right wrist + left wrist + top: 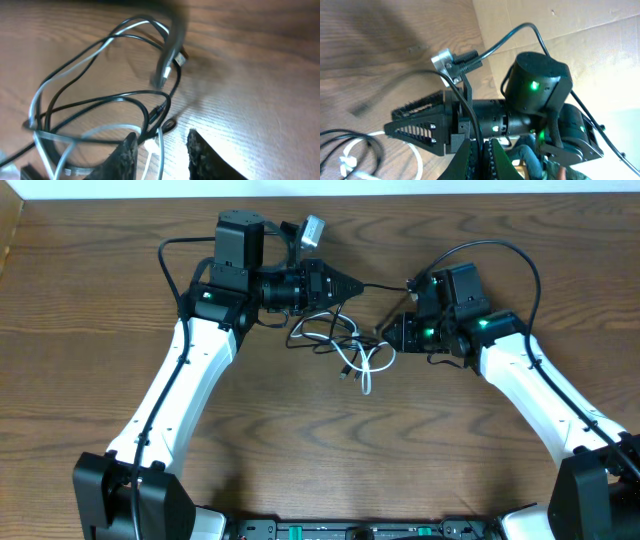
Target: Untangle cables
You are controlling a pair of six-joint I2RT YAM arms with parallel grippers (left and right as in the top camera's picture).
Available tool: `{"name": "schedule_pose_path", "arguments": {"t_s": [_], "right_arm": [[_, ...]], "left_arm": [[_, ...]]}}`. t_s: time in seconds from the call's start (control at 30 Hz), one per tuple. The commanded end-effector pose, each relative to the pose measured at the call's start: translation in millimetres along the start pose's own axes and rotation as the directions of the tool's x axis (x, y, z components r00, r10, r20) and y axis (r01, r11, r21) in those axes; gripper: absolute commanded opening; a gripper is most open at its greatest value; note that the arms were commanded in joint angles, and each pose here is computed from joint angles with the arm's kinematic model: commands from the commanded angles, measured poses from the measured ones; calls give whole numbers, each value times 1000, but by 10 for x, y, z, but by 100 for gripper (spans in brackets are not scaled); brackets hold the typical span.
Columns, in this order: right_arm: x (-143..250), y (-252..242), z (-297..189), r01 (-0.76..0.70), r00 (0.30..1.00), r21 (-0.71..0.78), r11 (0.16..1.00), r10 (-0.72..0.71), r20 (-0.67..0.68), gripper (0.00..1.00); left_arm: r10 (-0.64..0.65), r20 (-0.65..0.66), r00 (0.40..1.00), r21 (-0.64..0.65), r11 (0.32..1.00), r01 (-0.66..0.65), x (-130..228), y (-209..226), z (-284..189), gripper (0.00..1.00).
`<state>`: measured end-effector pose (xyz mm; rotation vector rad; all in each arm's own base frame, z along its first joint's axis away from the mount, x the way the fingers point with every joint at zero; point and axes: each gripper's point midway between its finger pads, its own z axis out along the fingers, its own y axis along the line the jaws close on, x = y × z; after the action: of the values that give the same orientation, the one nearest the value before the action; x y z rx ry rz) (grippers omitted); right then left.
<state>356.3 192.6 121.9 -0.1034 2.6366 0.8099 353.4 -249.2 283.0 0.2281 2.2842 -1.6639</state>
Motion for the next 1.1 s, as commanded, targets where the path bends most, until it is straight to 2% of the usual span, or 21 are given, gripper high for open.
{"name": "schedule_pose_path", "arguments": {"t_s": [0.0, 0.17, 0.3, 0.43, 0.57, 0.67, 0.73, 0.83, 0.87, 0.93, 0.97, 1.0, 1.07], "right_arm": [[-53, 116, -75, 132, 991, -94, 987, -131, 15, 33], [-88, 176, -128, 177, 984, -160, 971, -174, 33, 35], [-114, 312, -205, 282, 959, -239, 929, -273, 72, 44], [-221, 381, -385, 331, 943, -236, 914, -309, 125, 50], [-237, 412, -443, 341, 938, -234, 910, -316, 141, 51], [-228, 419, -438, 341, 939, -236, 910, -316, 138, 51], [-219, 416, -436, 338, 940, -236, 911, -314, 133, 50], [-214, 412, -436, 331, 942, -237, 913, -308, 130, 45], [-212, 414, -435, 322, 946, -239, 916, -299, 127, 37], [-209, 410, -435, 294, 955, -241, 925, -273, 118, 14], [-204, 409, -434, 279, 959, -243, 929, -259, 113, 7], [-194, 405, -433, 262, 964, -245, 934, -243, 105, 2], [-145, 386, -426, 221, 975, -245, 944, -209, 75, 1]], "left_arm": [[1, -32, 999, 51, 999, 1, 42, -124, -12, 7], [-19, -25, 1000, 57, 998, 20, 15, -147, -12, 7], [2, -6, 1000, 132, 991, -1, -99, -358, -35, 7], [169, 110, 980, 251, 949, -192, -351, -882, -168, 7], [309, 243, 920, 342, 860, -379, -468, -1410, -371, 8], [331, 322, 887, 377, 815, -441, -511, -1652, -496, 7], [309, 351, 884, 386, 812, -437, -557, -1704, -555, 7], [281, 361, 889, 384, 824, -416, -614, -1680, -612, 8], [272, 363, 891, 380, 830, -408, -637, -1656, -637, 7], [254, 367, 895, 377, 839, -393, -672, -1630, -677, 8], [251, 371, 894, 374, 841, -391, -690, -1616, -700, 7], [249, 378, 892, 368, 843, -392, -712, -1599, -728, 8], [241, 393, 887, 357, 849, -389, -762, -1564, -789, 7]]}}
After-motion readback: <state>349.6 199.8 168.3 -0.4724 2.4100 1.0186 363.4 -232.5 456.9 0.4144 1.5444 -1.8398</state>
